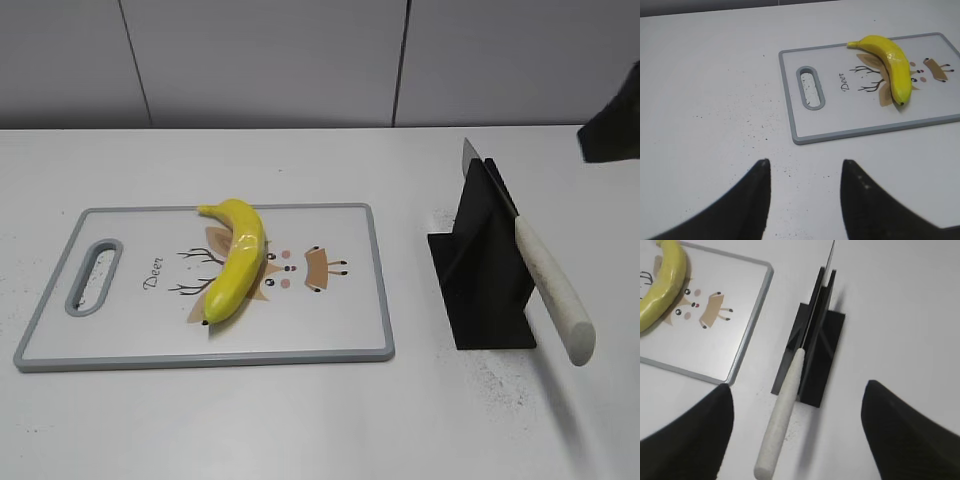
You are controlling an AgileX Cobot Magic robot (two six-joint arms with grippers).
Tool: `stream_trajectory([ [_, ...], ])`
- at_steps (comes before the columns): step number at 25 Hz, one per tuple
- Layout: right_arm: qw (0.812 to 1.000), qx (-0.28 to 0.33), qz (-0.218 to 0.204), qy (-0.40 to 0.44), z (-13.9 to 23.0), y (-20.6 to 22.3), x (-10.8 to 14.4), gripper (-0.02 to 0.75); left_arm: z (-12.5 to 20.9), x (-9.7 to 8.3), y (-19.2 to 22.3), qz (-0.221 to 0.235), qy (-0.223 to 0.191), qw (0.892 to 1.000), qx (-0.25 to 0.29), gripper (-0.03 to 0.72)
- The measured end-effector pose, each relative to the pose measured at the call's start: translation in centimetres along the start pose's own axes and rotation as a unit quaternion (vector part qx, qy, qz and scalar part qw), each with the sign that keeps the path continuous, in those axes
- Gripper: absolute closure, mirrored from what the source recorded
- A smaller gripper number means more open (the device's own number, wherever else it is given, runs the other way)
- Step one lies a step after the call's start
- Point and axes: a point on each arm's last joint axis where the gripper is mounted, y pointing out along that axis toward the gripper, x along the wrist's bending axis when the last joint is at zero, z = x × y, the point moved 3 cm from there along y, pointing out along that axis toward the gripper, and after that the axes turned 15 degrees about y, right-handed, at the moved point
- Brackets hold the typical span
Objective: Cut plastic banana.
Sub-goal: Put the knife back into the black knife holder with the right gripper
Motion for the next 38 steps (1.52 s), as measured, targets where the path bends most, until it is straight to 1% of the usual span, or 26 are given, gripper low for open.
stream_trajectory([
  [4, 0.998, -0.051, -0.006, -0.031, 0.3, -3.7, -0.3, 0.147, 0.0, 0.0, 0.0, 0.0, 0.0, 1.0, 0.0, 0.25],
  [9, 0.996, -0.081, -0.011, -0.046, 1.4, -6.5, -0.8, 0.152, 0.0, 0.0, 0.0, 0.0, 0.0, 1.0, 0.0, 0.25],
  [12, 0.996, -0.075, -0.009, -0.047, 3.0, -6.6, -1.5, 0.153, 0.0, 0.0, 0.0, 0.0, 0.0, 1.0, 0.0, 0.25],
  [18, 0.998, -0.043, 0.004, -0.054, 7.5, -5.4, -3.5, 0.155, 0.0, 0.0, 0.0, -0.001, 0.001, 1.0, 0.0, 0.241],
  [20, 0.998, -0.041, 0.004, -0.054, 8.8, -5.4, -4.1, 0.155, 0.0, 0.0, 0.0, -0.001, 0.001, 1.0, 0.0, 0.209],
  [24, 0.997, -0.059, -0.002, -0.059, 11.2, -6.6, -5.0, 0.157, 0.0, 0.0, 0.0, -0.001, 0.001, 1.0, 0.0, 0.102],
  [26, 0.995, -0.079, -0.009, -0.06, 12.2, -7.2, -5.4, 0.157, 0.0, 0.0, 0.0, -0.001, 0.001, 1.0, 0.0, 0.086],
  [29, 0.994, -0.091, -0.013, -0.061, 14.1, -7.4, -6.2, 0.157, 0.0, 0.0, 0.0, -0.001, 0.001, 1.0, 0.0, 0.081],
  [32, 0.994, -0.088, -0.012, -0.061, 15.8, -7.6, -7.0, 0.157, 0.0, 0.0, 0.0, -0.001, 0.001, 1.0, 0.0, 0.101],
  [38, 0.989, -0.135, -0.029, -0.061, 17.0, -8.9, -7.5, 0.159, 0.0, 0.1, 0.0, -0.002, 0.001, 1.0, 0.001, 0.118],
])
